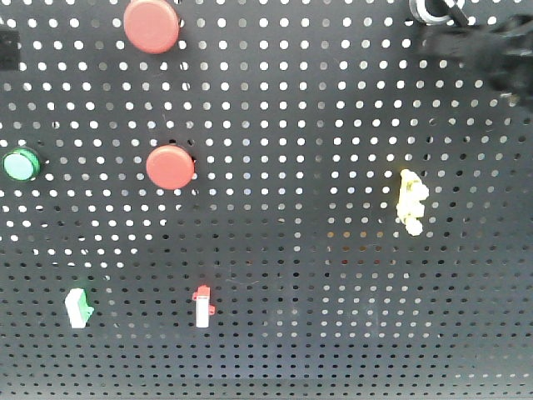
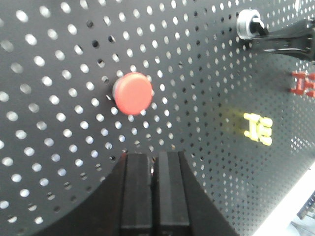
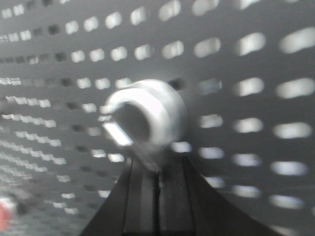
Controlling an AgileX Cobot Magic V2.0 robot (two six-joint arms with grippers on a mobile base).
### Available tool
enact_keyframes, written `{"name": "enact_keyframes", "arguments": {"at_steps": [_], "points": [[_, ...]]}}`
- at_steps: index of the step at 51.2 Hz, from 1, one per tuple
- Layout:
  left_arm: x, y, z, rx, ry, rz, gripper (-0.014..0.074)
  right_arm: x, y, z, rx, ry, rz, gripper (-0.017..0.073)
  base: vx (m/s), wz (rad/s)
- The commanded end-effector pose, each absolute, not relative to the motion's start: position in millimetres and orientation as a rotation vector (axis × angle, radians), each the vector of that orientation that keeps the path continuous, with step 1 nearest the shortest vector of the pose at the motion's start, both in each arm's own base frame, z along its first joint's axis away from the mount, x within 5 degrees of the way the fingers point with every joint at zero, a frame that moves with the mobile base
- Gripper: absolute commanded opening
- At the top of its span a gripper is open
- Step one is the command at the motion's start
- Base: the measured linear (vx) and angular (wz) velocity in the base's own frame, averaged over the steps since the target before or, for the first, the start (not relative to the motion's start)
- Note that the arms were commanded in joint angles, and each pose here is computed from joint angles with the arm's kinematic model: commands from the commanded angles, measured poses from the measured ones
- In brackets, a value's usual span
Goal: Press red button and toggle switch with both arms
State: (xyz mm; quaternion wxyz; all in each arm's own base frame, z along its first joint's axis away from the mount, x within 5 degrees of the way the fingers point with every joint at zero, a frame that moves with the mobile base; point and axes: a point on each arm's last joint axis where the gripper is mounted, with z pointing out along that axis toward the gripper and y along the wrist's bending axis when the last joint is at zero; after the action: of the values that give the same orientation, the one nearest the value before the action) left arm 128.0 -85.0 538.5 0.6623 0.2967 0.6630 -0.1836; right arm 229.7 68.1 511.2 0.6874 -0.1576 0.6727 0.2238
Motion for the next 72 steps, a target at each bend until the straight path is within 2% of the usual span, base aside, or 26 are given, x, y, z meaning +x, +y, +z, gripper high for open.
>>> {"name": "enact_keyframes", "arguments": {"at_steps": [1, 7, 14, 25, 32, 38, 44, 51, 62, 71, 72], "points": [[122, -81, 554, 0.604, 1.404, -0.433, 0.0001, 209, 58, 535, -0.287, 1.397, 0.455, -0.0003, 0.0, 0.0], [122, -81, 553, 0.604, 1.405, -0.434, 0.0001, 186, 57, 541, -0.308, 1.397, 0.478, -0.0003, 0.0, 0.0], [122, -82, 552, 0.615, 1.419, -0.436, 0.0001, 162, 50, 543, -0.291, 1.449, 0.422, -0.0003, 0.0, 0.0], [123, -80, 541, 0.618, 1.551, -0.431, 0.0001, 127, 26, 539, -0.225, 1.552, 0.152, -0.0003, 0.0, 0.0], [129, -66, 527, 0.526, 1.742, -0.29, 0.0001, 95, 13, 536, -0.19, 1.606, 0.027, -0.0003, 0.0, 0.0], [137, -46, 511, 0.359, 1.953, -0.073, 0.0001, 71, 8, 533, -0.172, 1.594, 0.003, -0.0003, 0.0, 0.0], [142, -30, 495, 0.241, 2.08, 0.135, 0.0001, 54, 5, 503, -0.164, 1.608, 0.012, -0.0003, 0.0, 0.0], [138, -23, 465, 0.27, 2.071, 0.223, 0.0001, 39, 4, 459, -0.16, 1.567, 0.015, -0.0003, 0.0, 0.0], [103, -15, 394, 0.297, 1.926, 0.108, 0.0001, 10, 2, 403, -0.145, 1.467, 0.051, -0.0003, 0.0, 0.0], [58, 2, 357, 0.288, 1.742, 0.031, 0.0001, 0, 0, 368, -0.146, 1.465, 0.047, -0.0003, 0.0, 0.0], [34, 12, 345, 0.261, 1.645, 0.006, 0.0001, 2, 1, 353, -0.148, 1.488, 0.049, -0.0003, 0.0, 0.0]]}}
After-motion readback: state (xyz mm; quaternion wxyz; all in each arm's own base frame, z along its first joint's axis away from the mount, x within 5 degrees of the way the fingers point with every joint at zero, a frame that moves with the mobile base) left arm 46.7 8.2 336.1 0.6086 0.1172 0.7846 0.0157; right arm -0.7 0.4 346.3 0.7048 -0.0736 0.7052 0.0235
